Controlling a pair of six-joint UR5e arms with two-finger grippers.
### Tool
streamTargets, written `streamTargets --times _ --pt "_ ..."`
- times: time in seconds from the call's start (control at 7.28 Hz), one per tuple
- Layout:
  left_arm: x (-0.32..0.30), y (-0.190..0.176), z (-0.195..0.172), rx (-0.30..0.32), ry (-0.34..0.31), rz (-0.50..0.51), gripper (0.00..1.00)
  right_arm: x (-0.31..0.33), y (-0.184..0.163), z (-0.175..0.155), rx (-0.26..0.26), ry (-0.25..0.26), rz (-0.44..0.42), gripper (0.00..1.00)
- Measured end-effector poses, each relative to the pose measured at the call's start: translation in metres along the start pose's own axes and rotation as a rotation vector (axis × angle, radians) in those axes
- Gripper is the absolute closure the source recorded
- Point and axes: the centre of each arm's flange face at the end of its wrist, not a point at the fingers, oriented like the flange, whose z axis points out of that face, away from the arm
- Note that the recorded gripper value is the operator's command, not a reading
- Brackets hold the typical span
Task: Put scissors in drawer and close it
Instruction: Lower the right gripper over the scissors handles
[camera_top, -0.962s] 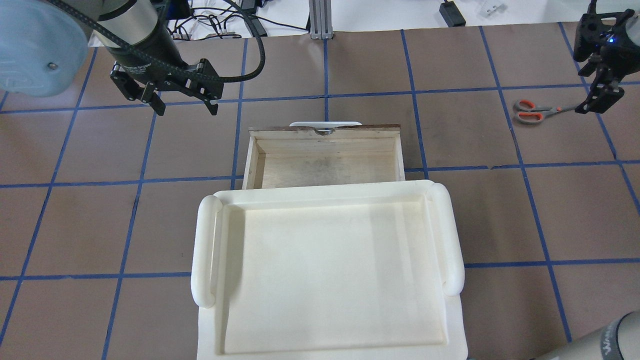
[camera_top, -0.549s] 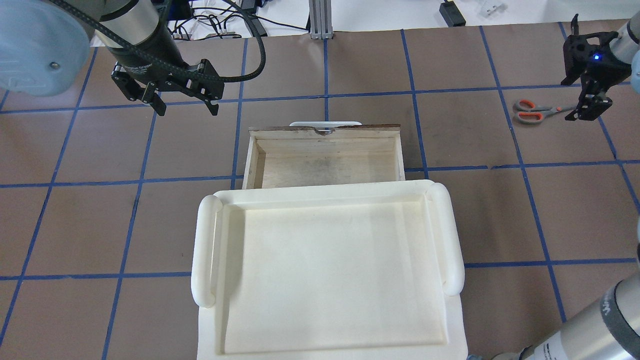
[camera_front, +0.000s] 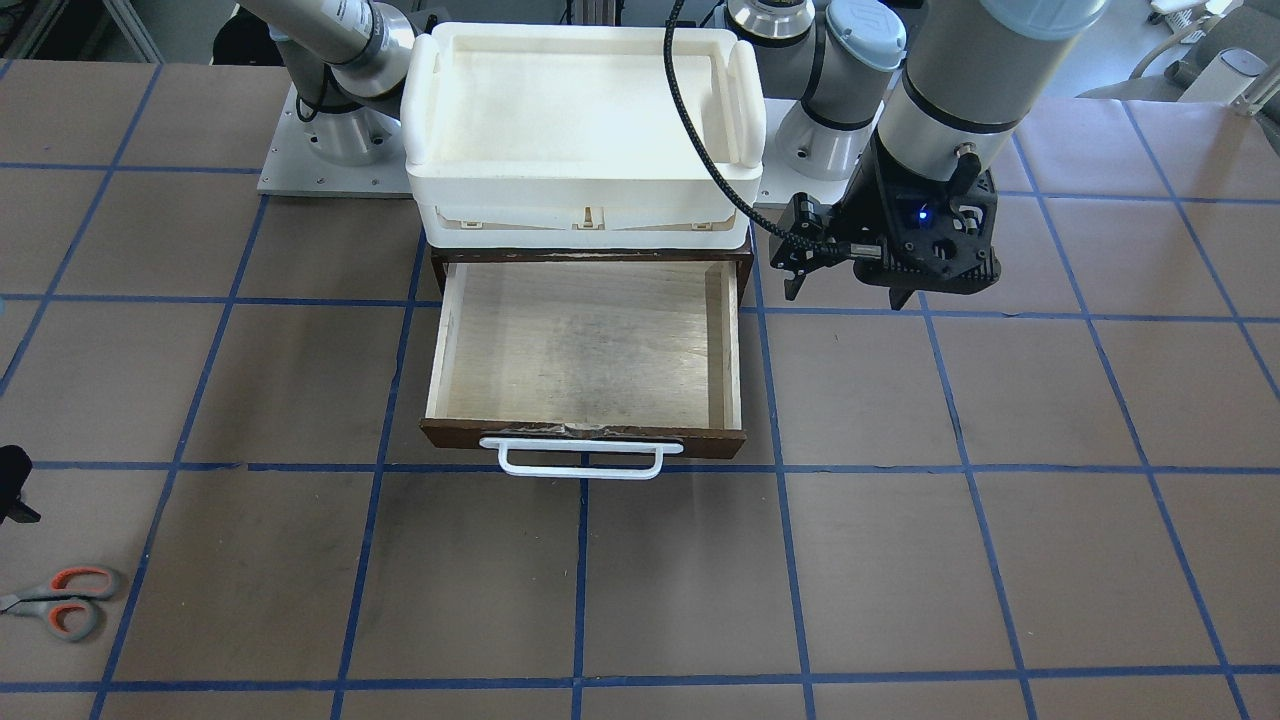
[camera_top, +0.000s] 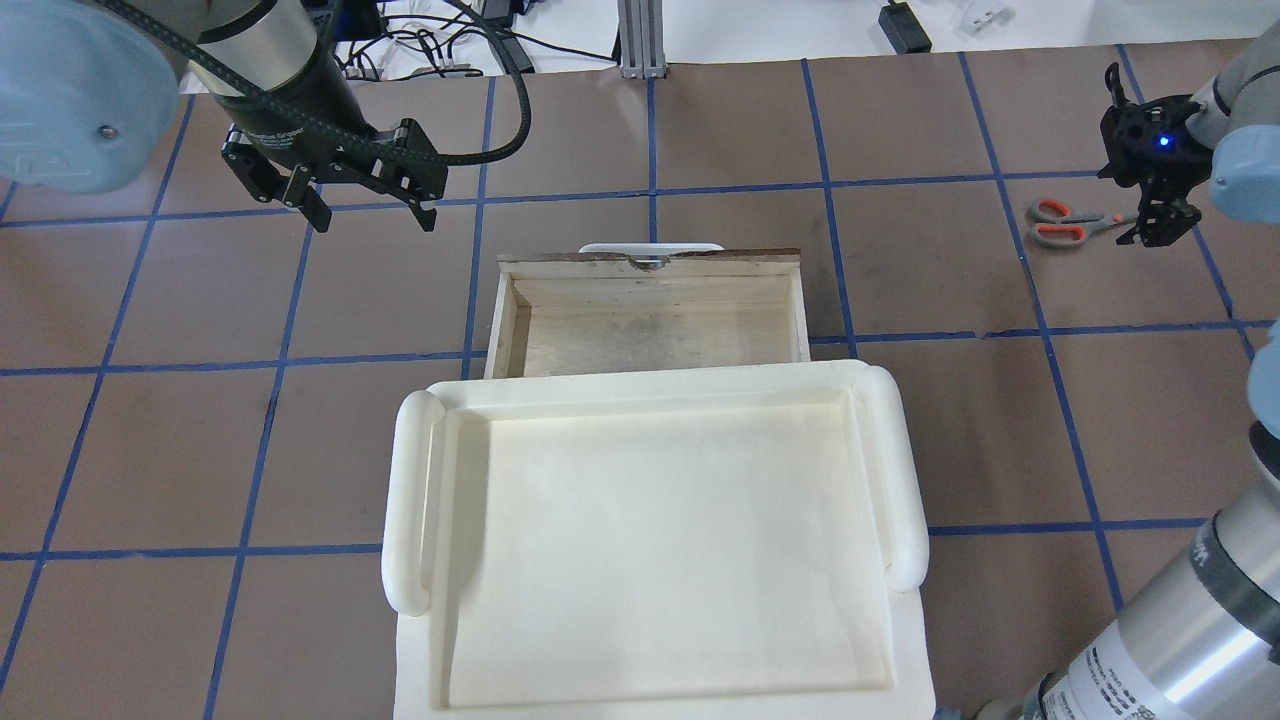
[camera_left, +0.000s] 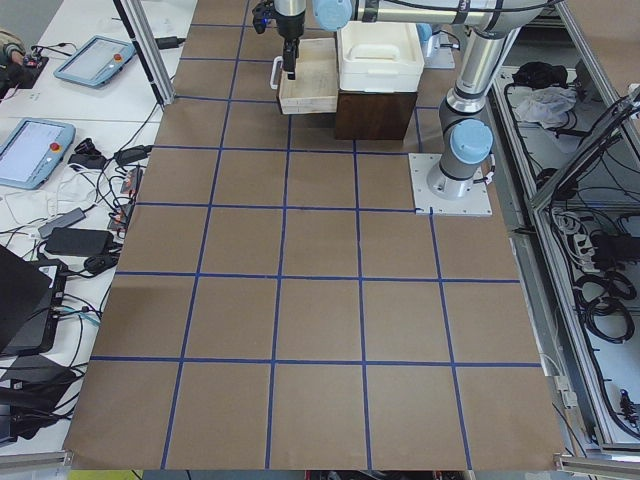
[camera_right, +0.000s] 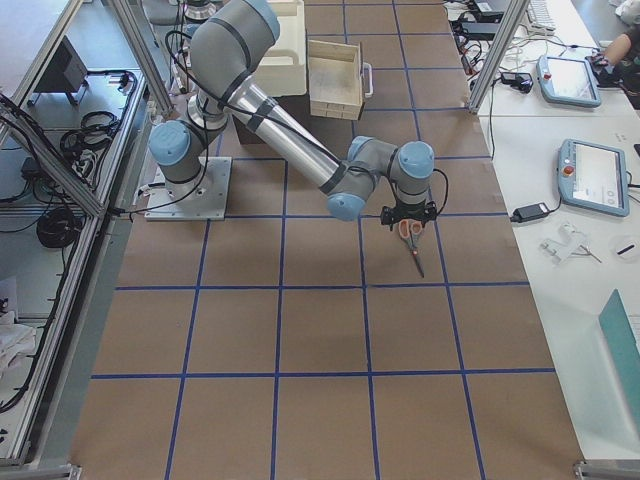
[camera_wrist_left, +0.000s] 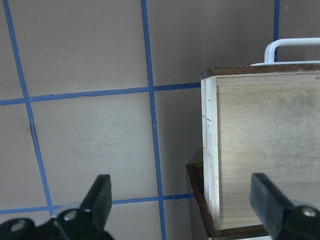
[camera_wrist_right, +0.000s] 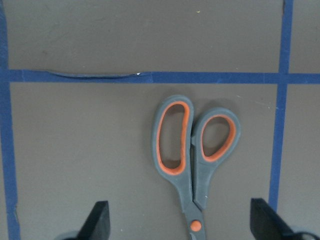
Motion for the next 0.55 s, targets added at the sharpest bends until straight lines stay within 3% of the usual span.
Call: streamTargets --times 0.55 --pt "0.0 0.001 -0.001 0.0 0.001 0.0 0.0 0.013 0.019 0.026 -0.001 0.001 -0.044 0.04"
